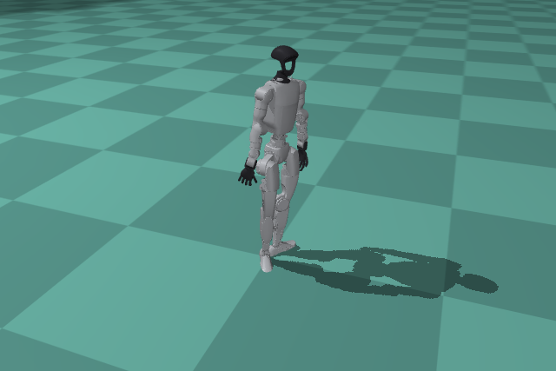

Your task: In place motions

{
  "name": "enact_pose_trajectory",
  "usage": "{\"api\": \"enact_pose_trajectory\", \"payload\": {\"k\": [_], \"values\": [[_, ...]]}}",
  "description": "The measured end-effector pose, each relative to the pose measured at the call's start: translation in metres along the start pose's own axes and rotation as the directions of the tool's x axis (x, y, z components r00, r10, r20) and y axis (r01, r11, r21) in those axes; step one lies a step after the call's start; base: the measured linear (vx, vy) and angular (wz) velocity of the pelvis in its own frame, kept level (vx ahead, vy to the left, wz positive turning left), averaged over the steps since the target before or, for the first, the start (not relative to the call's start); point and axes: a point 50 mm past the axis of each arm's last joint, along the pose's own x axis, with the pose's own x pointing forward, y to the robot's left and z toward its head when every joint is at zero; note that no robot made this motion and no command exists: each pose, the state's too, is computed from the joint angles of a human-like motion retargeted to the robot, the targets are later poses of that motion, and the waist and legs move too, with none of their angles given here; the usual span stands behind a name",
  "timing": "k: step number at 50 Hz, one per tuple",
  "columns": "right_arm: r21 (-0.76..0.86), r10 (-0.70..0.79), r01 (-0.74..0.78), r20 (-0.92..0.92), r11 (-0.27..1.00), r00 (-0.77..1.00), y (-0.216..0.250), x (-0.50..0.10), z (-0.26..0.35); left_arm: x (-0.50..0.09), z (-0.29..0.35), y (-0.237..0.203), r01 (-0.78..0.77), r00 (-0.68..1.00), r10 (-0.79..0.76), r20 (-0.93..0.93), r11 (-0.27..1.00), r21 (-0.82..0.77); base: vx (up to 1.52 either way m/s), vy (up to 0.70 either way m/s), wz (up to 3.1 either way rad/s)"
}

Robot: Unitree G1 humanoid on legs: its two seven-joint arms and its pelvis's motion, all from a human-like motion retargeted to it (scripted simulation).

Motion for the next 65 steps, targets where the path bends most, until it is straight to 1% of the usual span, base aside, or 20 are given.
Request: {"api": "enact_pose_trajectory", "payload": {"k": [4, 10, 17, 20, 25, 30, 34, 38, 42, 45, 47, 50, 52, 55, 58, 65], "values": [[0.009, 0.018, -0.018, -0.008, 1.0, 1.0, 0.006, 0.002, -0.006, 0.0, 0.013, -0.008, 0.011, 0.999, -0.011, 0.033, 1.0, 0.018, -0.21, -0.05, -0.22], [-0.036, 0.017, -0.017, -0.003, 0.999, 1.0, 0.009, 0.003, -0.003, -0.001, 0.025, -0.015, 0.043, 0.995, -0.048, 0.084, 0.997, 0.057, -0.14, -0.04, -0.45], [-0.073, 0.018, -0.013, 0.068, 0.997, 0.998, 0.012, 0.001, 0.016, 0.001, 0.009, -0.014, 0.04, 0.998, -0.043, 0.052, 0.997, 0.07, -0.05, -0.1, -0.58], [-0.104, 0.019, -0.006, 0.127, 0.995, 0.992, 0.013, -0.001, 0.031, 0.002, -0.003, -0.01, 0.028, 0.999, -0.029, 0.027, 0.999, 0.029, -0.04, -0.15, -0.86], [-0.144, 0.009, 0.025, 0.235, 0.989, 0.972, 0.009, -0.009, 0.06, 0.002, -0.018, 0.0, -0.002, 1.0, 0.002, -0.005, 0.994, -0.109, -0.07, -0.2, -0.92], [-0.174, -0.008, 0.059, 0.277, 0.983, 0.961, 0.001, -0.013, 0.07, 0.002, -0.03, -0.001, -0.008, 0.999, 0.0, -0.043, 0.982, -0.186, -0.08, -0.13, -1.08], [-0.168, -0.046, 0.094, 0.269, 0.981, 0.962, -0.011, -0.015, 0.067, 0.004, -0.033, -0.009, 0.008, 0.999, -0.015, -0.04, 0.984, -0.179, -0.09, -0.04, -1.01], [-0.129, -0.061, 0.093, 0.23, 0.987, 0.971, -0.019, -0.014, 0.055, 0.005, -0.036, -0.019, 0.016, 0.999, -0.023, -0.046, 0.989, -0.149, 0.07, 0.0, -0.98], [-0.099, -0.067, 0.084, 0.161, 0.992, 0.985, -0.021, -0.01, 0.037, 0.005, -0.045, -0.029, 0.039, 0.996, -0.052, -0.069, 0.983, -0.182, 0.24, 0.02, -0.76], [-0.108, -0.065, 0.077, 0.11, 0.991, 0.992, -0.018, -0.008, 0.029, 0.005, -0.053, -0.036, 0.072, 0.991, -0.096, -0.091, 0.968, -0.239, 0.23, 0.01, -0.29], [-0.073, -0.064, 0.073, 0.114, 0.995, 0.991, -0.012, -0.007, 0.031, 0.005, -0.049, -0.036, 0.076, 0.992, -0.099, -0.082, 0.965, -0.251, 0.09, 0.0, -0.1], [0.007, -0.045, 0.045, 0.153, 0.999, 0.987, -0.004, -0.005, 0.031, 0.005, -0.04, -0.03, 0.06, 0.996, -0.073, -0.049, 0.972, -0.228, 0.16, -0.03, -0.63], [0.021, -0.012, 0.009, 0.154, 1.0, 0.988, 0.004, -0.002, 0.026, 0.005, -0.037, -0.026, 0.052, 0.997, -0.061, -0.043, 0.98, -0.192, 0.3, -0.05, -0.64], [0.01, 0.003, -0.005, 0.138, 1.0, 0.99, 0.013, 0.001, 0.021, 0.005, -0.031, -0.022, 0.051, 0.998, -0.056, -0.028, 0.986, -0.158, 0.18, -0.01, -0.51], [-0.02, -0.007, 0.009, 0.14, 1.0, 0.99, 0.013, 0.0, 0.026, 0.004, -0.02, -0.022, 0.063, 0.998, -0.063, 0.01, 0.984, -0.168, 0.08, 0.04, -0.29], [-0.052, -0.002, 0.012, 0.194, 0.999, 0.981, 0.011, -0.003, 0.04, 0.004, -0.005, -0.022, 0.068, 0.997, -0.06, 0.052, 0.986, -0.154, 0.11, 0.03, -0.23]]}}
